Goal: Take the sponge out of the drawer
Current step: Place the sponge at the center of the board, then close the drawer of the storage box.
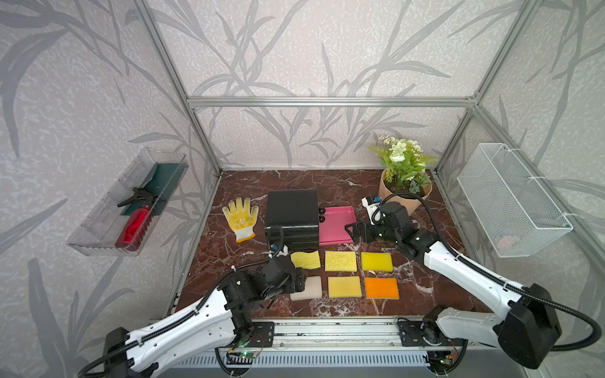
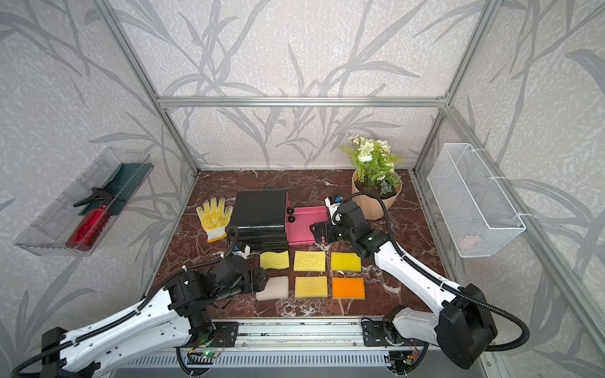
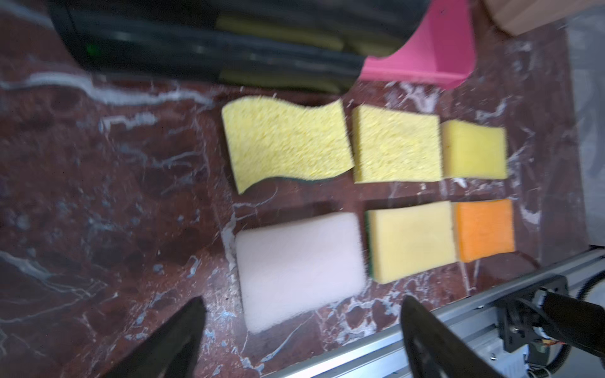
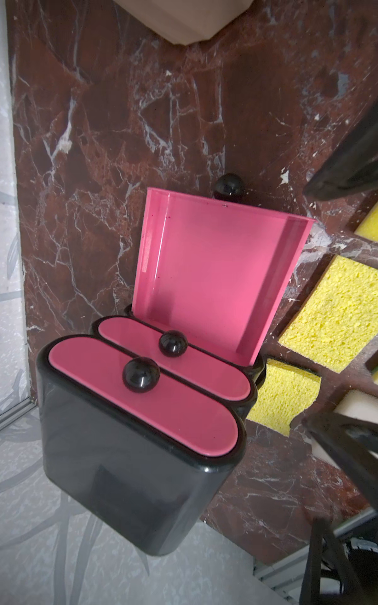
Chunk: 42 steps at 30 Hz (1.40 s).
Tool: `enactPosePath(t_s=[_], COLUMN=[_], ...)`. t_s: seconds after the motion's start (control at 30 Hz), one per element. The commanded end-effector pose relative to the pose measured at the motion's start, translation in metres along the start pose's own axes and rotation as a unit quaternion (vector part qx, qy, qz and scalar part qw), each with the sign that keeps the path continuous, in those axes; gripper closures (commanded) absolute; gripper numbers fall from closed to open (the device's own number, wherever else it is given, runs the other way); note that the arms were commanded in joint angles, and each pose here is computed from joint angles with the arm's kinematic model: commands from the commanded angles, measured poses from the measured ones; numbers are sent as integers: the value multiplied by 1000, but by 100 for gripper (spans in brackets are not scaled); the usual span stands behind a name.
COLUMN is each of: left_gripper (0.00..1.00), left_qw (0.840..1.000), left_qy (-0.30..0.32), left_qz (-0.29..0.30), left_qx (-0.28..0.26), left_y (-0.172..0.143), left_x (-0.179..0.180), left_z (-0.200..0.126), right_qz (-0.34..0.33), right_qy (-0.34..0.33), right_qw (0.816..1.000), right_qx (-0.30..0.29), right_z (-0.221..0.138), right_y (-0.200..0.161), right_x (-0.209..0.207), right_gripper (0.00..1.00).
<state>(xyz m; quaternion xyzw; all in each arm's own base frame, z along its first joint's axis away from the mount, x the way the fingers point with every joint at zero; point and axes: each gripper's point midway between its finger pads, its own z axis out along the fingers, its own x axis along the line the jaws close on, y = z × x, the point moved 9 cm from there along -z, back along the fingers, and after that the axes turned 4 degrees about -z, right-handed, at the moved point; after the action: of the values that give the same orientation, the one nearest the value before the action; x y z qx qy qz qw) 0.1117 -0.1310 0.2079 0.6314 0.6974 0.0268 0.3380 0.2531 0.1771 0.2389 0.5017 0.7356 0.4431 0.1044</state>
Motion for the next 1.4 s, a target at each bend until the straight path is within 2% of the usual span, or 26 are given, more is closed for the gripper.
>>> enactPosePath(t_s=[0.0, 0.1, 0.2, 0.5, 0.63, 0.93, 1.13, 1.37], left_gripper=[1, 1, 1, 1, 1, 1, 1, 2], left_qw=[997, 991, 985, 988, 992, 996, 997, 998], left_qy=[12, 11, 50, 77, 59, 26, 21, 17], left_qz=[67, 111, 135, 77, 44, 8, 1, 2], left_qx=[-46, -72, -92, -111, -106, -86, -73, -54], left_y=[24, 49, 79, 160, 182, 206, 211, 208], left_x=[-13, -33, -41, -23, -12, 4, 13, 17], left_z=[-30, -54, -66, -59, -40, -5, 10, 22], right_qz=[1, 29, 36, 64, 81, 79, 79, 61], right_qy=[-23, -24, -39, -78, -135, -205, -212, -214], right_qw=[1000, 999, 999, 995, 987, 971, 966, 966], right_qx=[-4, -1, -1, 21, 37, 95, 127, 133], right_z=[2, 7, 9, 22, 26, 46, 65, 90], right_y=[10, 14, 16, 11, 2, -16, -33, -39], right_x=[-9, -23, -34, -70, -92, -118, -124, -115], right_gripper=[1, 1, 1, 1, 1, 1, 1, 1])
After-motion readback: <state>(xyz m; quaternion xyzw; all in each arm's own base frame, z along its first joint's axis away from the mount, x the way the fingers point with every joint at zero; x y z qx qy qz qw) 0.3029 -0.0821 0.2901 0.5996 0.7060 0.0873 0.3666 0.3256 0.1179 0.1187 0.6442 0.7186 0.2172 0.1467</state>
